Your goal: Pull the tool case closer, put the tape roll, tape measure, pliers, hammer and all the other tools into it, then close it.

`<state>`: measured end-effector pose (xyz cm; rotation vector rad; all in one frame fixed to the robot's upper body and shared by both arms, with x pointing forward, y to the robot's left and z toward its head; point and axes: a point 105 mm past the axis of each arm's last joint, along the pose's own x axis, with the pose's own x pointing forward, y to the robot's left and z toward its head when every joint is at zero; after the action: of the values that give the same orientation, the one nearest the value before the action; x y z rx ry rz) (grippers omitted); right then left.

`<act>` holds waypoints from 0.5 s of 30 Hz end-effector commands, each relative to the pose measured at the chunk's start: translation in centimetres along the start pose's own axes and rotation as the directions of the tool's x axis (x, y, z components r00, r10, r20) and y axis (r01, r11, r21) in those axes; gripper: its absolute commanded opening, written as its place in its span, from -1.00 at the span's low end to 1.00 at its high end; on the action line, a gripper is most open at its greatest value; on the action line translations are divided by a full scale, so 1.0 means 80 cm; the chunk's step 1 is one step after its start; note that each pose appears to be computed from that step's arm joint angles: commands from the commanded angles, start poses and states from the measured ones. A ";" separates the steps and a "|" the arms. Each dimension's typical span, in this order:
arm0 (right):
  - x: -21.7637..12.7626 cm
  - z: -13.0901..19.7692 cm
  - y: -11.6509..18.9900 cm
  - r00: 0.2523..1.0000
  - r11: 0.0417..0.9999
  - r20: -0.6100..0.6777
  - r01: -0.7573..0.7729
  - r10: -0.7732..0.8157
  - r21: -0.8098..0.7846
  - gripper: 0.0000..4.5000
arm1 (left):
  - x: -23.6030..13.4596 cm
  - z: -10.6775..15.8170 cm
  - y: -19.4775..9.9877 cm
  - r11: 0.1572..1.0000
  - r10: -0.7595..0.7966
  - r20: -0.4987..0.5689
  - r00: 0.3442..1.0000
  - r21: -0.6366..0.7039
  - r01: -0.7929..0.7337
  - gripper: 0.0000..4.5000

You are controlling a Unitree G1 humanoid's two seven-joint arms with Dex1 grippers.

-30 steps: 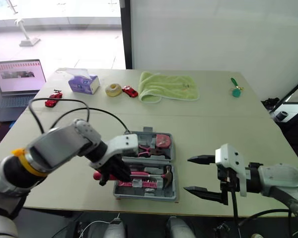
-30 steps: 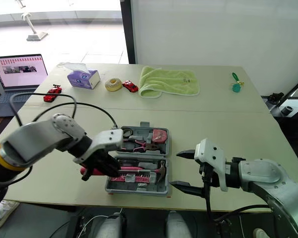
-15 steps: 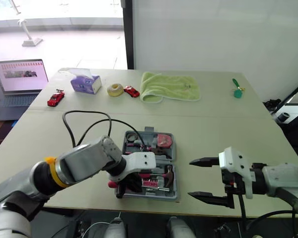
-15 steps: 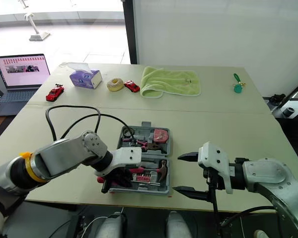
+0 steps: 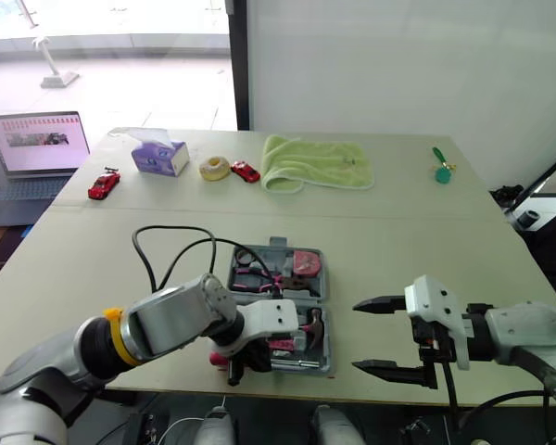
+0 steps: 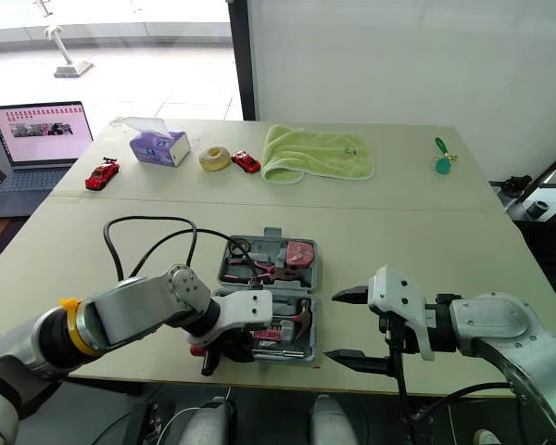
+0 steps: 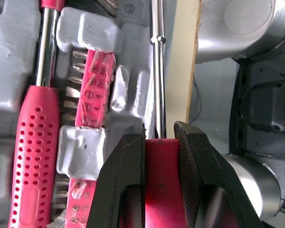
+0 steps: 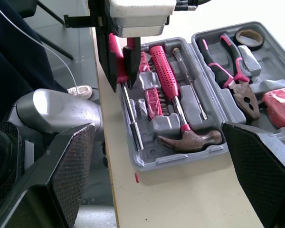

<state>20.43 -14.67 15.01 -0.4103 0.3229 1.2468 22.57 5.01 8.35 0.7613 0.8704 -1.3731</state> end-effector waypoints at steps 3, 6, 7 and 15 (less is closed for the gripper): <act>-0.001 0.009 0.008 1.000 1.000 0.000 -0.005 0.005 -0.024 1.00 | 0.011 0.009 0.001 0.999 0.015 0.022 1.000 0.029 -0.016 -0.82; 0.000 0.009 0.011 1.000 1.000 0.000 -0.006 0.006 -0.017 1.00 | 0.014 0.012 0.003 0.999 0.022 0.024 0.999 0.039 -0.023 -0.82; 0.000 0.009 0.012 1.000 1.000 0.000 -0.006 0.006 -0.014 1.00 | 0.015 0.011 0.005 0.999 0.025 0.020 1.000 0.041 -0.025 -0.82; 0.001 0.007 0.014 1.000 1.000 0.002 -0.003 0.003 -0.004 1.00 | 0.004 0.000 0.018 0.997 0.052 -0.013 0.999 0.060 -0.052 -0.82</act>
<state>19.57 -14.25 14.58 -0.3862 0.3548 1.2450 23.83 5.14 7.39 0.8146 0.8521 -1.3459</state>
